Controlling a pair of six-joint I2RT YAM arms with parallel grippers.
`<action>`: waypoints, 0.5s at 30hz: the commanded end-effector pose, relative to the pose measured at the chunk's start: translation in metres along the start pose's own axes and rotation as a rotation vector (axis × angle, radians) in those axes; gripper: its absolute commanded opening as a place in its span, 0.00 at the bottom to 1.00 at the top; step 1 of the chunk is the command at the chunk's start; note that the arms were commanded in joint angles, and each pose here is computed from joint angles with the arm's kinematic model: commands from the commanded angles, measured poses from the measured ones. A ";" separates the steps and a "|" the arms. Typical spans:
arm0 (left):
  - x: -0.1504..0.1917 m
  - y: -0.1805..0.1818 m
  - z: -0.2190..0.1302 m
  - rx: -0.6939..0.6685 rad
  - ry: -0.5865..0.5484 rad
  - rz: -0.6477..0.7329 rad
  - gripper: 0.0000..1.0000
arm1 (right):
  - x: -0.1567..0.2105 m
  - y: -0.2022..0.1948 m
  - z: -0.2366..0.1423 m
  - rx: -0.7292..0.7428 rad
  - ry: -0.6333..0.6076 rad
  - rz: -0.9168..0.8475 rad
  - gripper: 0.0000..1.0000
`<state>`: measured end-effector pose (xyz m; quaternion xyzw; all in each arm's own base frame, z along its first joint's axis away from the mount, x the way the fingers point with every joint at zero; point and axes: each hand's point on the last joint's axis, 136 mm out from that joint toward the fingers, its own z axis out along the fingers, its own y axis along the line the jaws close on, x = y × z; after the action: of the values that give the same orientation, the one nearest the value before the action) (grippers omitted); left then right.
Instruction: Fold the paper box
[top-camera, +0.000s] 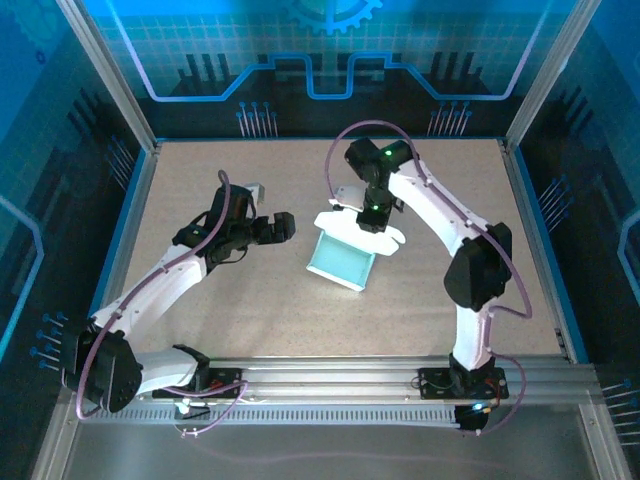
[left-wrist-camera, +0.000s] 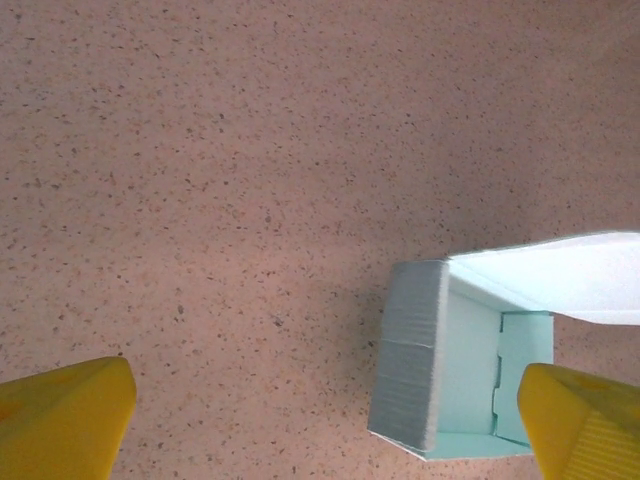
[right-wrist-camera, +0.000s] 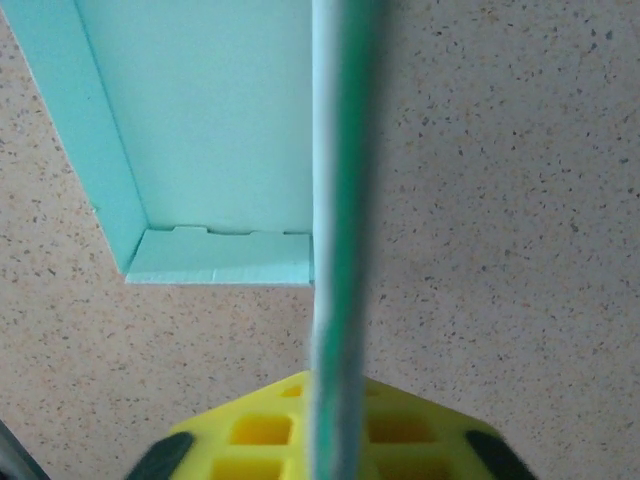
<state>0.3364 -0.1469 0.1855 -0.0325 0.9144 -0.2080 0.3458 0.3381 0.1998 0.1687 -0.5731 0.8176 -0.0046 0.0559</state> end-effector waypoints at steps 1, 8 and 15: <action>0.002 -0.008 -0.001 0.055 0.027 -0.001 0.99 | -0.002 0.000 -0.014 -0.009 0.007 -0.015 0.64; 0.011 -0.021 0.016 0.165 0.047 -0.068 0.99 | -0.008 -0.028 -0.054 0.136 -0.176 0.235 0.96; 0.024 -0.038 0.046 0.304 0.108 -0.145 0.99 | 0.010 -0.027 -0.095 0.239 -0.478 0.754 0.96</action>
<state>0.3400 -0.1852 0.1544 -0.0329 0.9019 -0.3142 0.2947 0.3455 0.1808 0.2410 -0.3639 0.9011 0.0103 0.2356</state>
